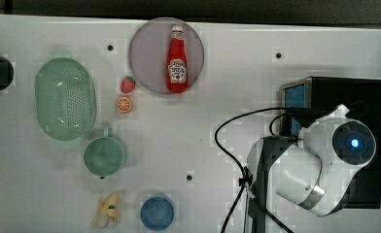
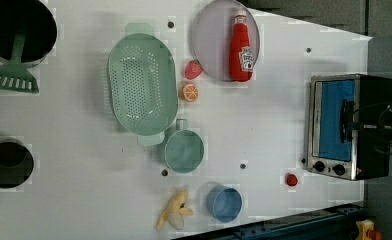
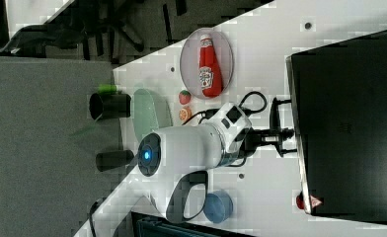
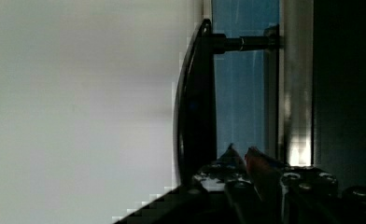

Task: Flap open oven.

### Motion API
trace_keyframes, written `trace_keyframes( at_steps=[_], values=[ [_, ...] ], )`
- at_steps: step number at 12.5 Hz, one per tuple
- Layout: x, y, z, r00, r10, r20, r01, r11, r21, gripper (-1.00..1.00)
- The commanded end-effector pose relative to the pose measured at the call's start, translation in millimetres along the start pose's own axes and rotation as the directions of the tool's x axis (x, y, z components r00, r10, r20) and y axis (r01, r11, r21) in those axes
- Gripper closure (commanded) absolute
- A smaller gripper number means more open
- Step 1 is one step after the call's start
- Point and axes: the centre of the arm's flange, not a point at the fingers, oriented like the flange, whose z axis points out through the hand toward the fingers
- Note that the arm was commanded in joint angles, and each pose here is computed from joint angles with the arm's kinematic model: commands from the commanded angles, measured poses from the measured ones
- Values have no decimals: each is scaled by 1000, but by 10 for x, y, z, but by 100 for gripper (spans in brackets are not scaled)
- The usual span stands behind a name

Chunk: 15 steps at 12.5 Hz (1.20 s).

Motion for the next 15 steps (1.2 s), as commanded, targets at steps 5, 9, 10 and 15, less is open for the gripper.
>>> trace_keyframes(
  at_steps=[5, 9, 10, 15],
  values=[
    [186, -413, 99, 993, -118, 2, 117, 991, -65, 65],
    [285, -966, 320, 993, -99, 58, 108, 978, -180, 65],
    [305, -1119, 394, 992, -103, 69, 115, 970, -212, 65],
    [257, -1867, 815, 988, -58, 140, 107, 920, -376, 65]
  ],
)
